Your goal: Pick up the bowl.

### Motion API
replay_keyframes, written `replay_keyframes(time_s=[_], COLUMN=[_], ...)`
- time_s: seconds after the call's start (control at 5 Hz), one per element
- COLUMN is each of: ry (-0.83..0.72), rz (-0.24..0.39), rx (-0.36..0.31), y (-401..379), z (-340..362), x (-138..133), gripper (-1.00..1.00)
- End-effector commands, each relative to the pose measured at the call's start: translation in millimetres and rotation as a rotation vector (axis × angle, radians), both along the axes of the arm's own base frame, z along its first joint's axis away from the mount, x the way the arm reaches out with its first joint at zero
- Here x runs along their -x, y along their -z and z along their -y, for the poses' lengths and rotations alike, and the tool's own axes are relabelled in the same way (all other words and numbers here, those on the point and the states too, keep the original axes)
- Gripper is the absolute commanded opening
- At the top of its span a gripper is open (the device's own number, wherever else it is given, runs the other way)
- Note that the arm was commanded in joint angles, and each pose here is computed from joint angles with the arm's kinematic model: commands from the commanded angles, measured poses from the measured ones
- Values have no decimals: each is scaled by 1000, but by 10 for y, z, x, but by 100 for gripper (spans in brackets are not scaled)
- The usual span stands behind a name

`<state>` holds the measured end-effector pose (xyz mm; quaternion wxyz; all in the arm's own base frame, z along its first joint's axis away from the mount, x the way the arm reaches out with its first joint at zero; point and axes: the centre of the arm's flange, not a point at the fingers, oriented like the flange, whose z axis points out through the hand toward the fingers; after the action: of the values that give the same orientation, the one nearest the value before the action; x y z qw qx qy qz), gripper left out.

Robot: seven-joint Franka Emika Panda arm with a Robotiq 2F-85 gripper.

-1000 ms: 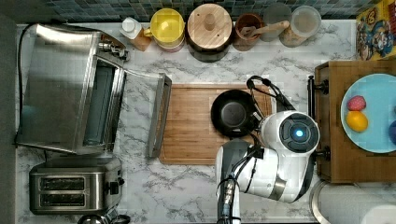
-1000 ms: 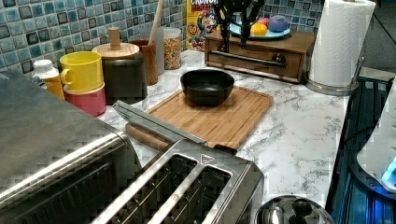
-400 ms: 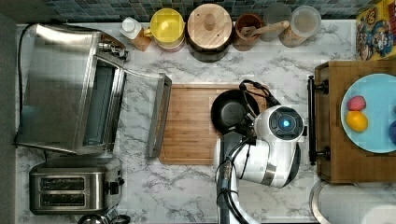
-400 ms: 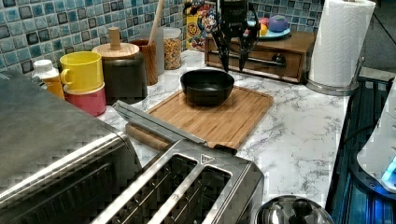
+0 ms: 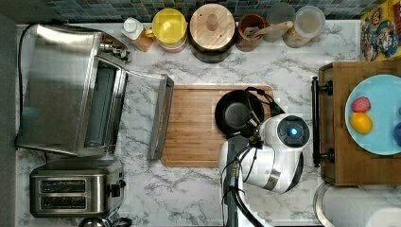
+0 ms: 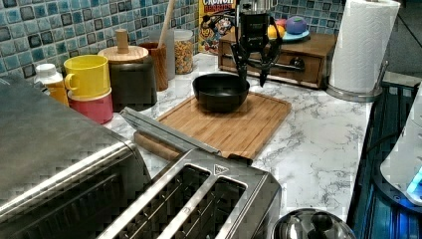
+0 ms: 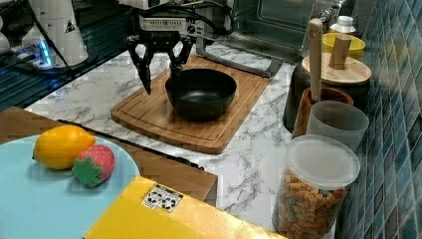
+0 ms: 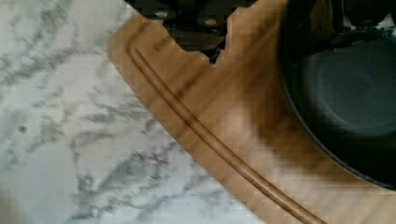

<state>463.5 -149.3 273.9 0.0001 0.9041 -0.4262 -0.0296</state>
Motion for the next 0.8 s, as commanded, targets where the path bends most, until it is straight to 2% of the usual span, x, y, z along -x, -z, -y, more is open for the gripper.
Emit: replay_keyframes(time_s=[0.2,0.4,0.8], ry=[-42,-53,-46], rz=[12,-28,-18], rx=[70,67,50], y=[-40,87,70], z=[-62,-80,-122], x=[-156,-193,-250], gripper=[-100,-100,-100])
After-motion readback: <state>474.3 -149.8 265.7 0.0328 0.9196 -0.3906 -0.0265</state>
